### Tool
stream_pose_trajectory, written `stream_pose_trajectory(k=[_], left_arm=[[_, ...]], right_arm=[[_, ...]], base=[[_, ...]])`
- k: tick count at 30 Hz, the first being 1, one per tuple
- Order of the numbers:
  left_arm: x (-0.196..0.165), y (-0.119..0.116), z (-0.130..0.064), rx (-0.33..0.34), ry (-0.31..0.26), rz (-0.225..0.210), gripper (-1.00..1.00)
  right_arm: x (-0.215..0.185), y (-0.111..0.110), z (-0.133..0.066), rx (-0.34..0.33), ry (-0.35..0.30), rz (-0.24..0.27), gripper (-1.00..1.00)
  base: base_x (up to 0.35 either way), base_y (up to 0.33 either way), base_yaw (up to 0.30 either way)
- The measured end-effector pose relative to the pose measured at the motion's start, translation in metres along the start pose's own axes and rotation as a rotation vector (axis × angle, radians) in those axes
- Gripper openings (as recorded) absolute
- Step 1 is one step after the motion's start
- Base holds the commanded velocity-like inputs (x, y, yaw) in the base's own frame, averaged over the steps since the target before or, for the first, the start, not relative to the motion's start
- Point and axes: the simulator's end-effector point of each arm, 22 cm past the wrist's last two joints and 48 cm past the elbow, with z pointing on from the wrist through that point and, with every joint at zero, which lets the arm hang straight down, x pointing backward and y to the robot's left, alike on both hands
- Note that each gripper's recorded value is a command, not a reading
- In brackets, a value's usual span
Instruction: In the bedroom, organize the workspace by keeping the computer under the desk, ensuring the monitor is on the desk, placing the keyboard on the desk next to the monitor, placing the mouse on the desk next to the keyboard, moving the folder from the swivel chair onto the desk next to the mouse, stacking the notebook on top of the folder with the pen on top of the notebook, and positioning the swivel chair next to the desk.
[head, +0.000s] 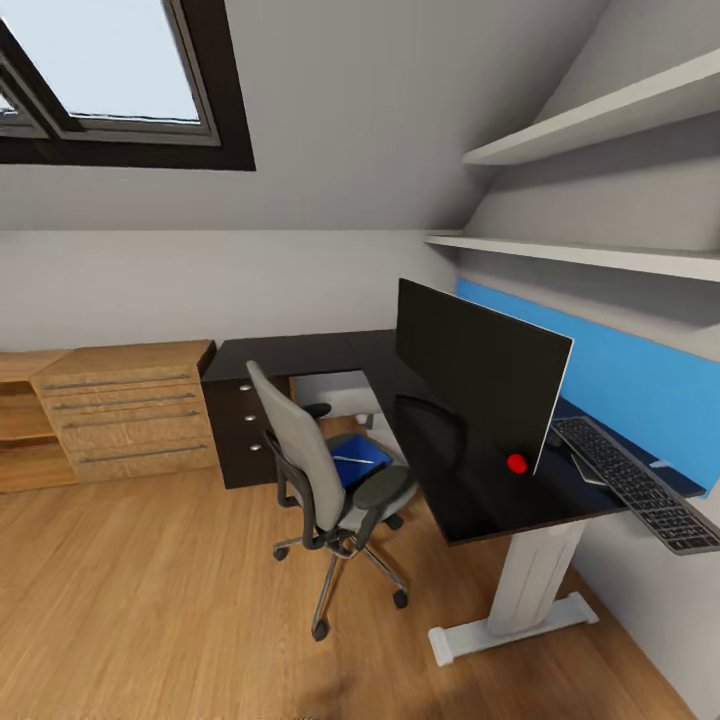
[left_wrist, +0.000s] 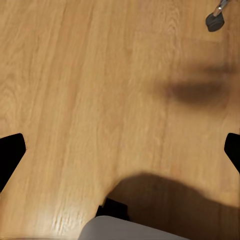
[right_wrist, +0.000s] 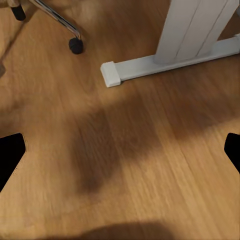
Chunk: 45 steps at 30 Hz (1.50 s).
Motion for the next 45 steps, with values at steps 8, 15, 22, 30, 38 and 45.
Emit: stream_pose_trajectory(k=[8,15,22,30,38,45], left_arm=[[0.001,0.0,0.0,0.0,0.001,0.0,1.0],[0.001,0.0,0.0,0.0,0.004,0.002,1.0],[0.002,0.0,0.0,-0.001,0.006,0.002,1.0],[0.003,0.0,0.0,-0.001,0.009,0.003,1.0],[0.001,0.001,0.0,-0.005,0.003,-0.004,1.0],[-0.011,-0.003,0.007,0.0,-0.028,-0.012,1.0]], right_arm=[[0.001,0.0,0.0,0.0,0.002,0.0,1.0],[0.001,0.0,0.0,0.0,0.003,0.0,1.0],[0.002,0.0,0.0,0.0,0.006,-0.001,1.0],[0.003,-0.002,0.0,0.001,0.007,-0.003,1.0],[0.004,-0.004,0.0,0.005,0.009,-0.005,1.0],[0.007,-0.005,0.003,0.006,0.009,-0.006,1.0]], base=[[0.0,0.0,0.258],[-0.006,0.0,0.259],[-0.167,0.0,0.261],[-0.123,0.0,0.188],[-0.006,0.0,0.02],[0.0,0.0,0.0]])
